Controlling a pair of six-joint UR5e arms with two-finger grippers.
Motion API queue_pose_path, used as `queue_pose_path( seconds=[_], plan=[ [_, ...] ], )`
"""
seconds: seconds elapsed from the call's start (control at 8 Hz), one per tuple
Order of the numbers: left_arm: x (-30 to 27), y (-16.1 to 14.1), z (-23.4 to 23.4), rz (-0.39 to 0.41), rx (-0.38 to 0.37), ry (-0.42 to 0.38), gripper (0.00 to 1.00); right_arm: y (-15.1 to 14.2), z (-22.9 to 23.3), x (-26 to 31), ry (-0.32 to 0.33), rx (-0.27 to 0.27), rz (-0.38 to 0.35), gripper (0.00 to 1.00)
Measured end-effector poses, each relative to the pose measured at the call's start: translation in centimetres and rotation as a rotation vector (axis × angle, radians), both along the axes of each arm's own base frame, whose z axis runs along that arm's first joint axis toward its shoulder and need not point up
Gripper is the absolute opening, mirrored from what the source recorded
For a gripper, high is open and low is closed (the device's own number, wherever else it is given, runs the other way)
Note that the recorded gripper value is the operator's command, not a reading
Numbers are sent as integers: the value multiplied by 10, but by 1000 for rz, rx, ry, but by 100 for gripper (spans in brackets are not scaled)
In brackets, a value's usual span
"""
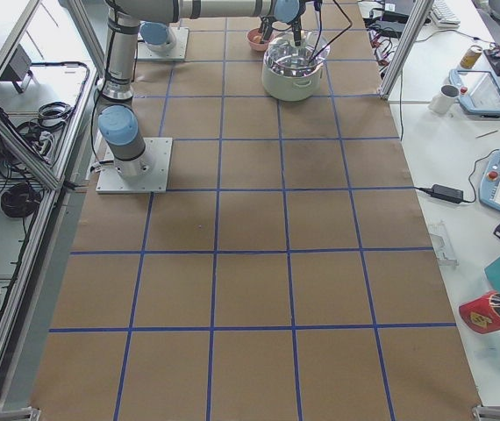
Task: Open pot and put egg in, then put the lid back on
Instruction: 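Lift the glass lid off with the right gripper while the left lifts the egg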
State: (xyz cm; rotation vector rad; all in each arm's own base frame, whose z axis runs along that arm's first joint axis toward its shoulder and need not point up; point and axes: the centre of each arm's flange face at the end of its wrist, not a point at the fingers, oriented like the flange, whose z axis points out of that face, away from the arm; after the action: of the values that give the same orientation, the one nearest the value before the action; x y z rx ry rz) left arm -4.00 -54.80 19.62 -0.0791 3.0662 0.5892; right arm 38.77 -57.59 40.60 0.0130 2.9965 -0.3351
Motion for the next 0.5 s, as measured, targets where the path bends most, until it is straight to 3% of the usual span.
queue_pose_path(
  seconds=[0.12,0.25,0.38,0.5],
  plan=[
    [0,0,-8,-1,12,1,97,-2,23,-30,11,-9,12,0],
    [1,-1,-14,-4,24,1,82,-3,46,-66,29,-7,21,0],
    [2,0,-19,-12,34,-4,55,-4,66,-108,50,6,31,0],
    [3,0,-21,-19,39,-7,44,-5,81,-152,70,14,45,0]
  ],
)
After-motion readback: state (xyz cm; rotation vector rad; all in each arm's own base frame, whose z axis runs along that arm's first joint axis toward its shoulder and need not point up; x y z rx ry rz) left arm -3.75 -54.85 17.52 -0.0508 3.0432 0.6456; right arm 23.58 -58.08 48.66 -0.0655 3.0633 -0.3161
